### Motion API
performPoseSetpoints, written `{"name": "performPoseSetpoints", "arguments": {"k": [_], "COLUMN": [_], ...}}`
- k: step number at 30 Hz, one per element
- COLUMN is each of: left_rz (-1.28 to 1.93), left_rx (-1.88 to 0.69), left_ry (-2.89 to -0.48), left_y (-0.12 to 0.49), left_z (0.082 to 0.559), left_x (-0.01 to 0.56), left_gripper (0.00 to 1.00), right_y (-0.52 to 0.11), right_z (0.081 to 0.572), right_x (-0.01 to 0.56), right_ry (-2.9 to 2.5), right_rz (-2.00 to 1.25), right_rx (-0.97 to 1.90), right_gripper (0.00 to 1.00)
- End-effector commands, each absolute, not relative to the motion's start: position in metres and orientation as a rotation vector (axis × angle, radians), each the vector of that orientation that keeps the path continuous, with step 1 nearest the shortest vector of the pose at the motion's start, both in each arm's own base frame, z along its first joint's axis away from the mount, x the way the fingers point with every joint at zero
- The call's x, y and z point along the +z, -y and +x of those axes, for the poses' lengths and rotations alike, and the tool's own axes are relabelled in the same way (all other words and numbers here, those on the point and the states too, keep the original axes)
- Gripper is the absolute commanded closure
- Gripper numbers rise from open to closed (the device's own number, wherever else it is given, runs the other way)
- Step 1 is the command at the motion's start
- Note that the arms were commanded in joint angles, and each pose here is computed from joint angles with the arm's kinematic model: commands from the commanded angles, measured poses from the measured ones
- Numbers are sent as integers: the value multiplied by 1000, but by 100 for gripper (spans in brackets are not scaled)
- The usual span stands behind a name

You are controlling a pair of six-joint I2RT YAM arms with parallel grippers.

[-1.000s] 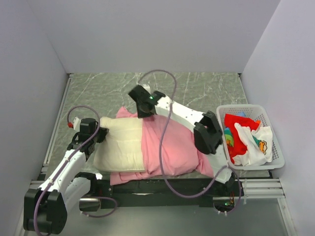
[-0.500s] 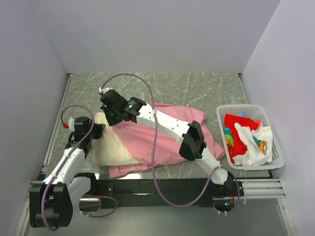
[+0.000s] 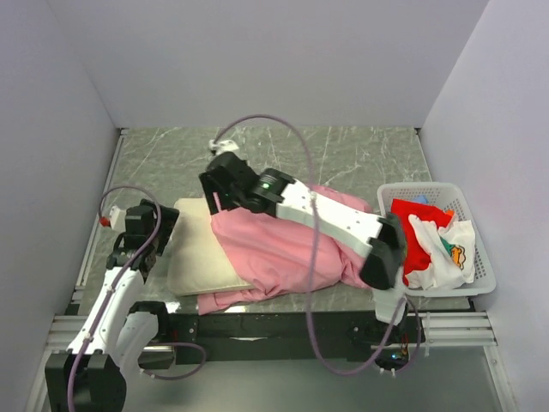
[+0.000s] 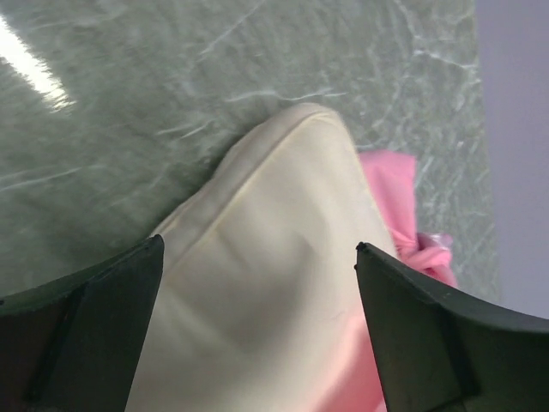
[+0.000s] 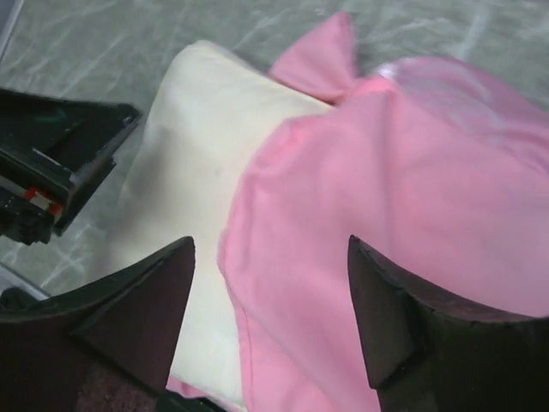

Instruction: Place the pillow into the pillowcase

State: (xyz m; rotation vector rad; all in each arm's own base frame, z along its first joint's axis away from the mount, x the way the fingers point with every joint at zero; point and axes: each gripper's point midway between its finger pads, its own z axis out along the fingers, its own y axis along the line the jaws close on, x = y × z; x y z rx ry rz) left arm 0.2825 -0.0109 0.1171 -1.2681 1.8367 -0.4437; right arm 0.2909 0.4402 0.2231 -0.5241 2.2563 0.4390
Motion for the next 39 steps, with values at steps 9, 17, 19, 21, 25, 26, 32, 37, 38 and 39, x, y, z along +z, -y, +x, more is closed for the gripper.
{"name": "performPoseSetpoints", "arguments": {"k": [9,17,19,21,25,26,32,37,38,39], "left_rz": [-1232,-1186,-1176,-1163,-1094,-1091,-1064,-1099,-1091,-1085], "left_rx": [-460,-540,-555,-563,-581,-568,-476,-510,-529,-560], "left_ry": [-1929,-1968,-1975,-1970,-1976,-1992,-2019,-2018,-2012,-2016], "left_y": [26,41,44,45,49,49,39,42,44,48], "left_z": [256,263,265,271,283,284,278,255,249,246], "left_x": [76,67,64,65,73,71,85,89,91,91], "left_gripper": [11,58,69,72,66,58,1,1,1,0], "right_y": [-282,-297,-303,-318,-332,-339,-332,-321,-318,-315], "right_z": [214,277,298,327,364,371,376,362,352,348], "right_x": [141,81,69,77,88,101,155,196,201,204], "right_ry": [-2349,-2471,-2471,-2446,-2420,-2395,-2291,-2218,-2208,-2201], "right_rz": [-149,-181,-225,-227,-268,-266,-263,-274,-282,-282], "right_rx": [347,353,286,269,202,212,227,290,306,316], "right_gripper": [24,58,58,58,58,57,46,42,40,39]}}
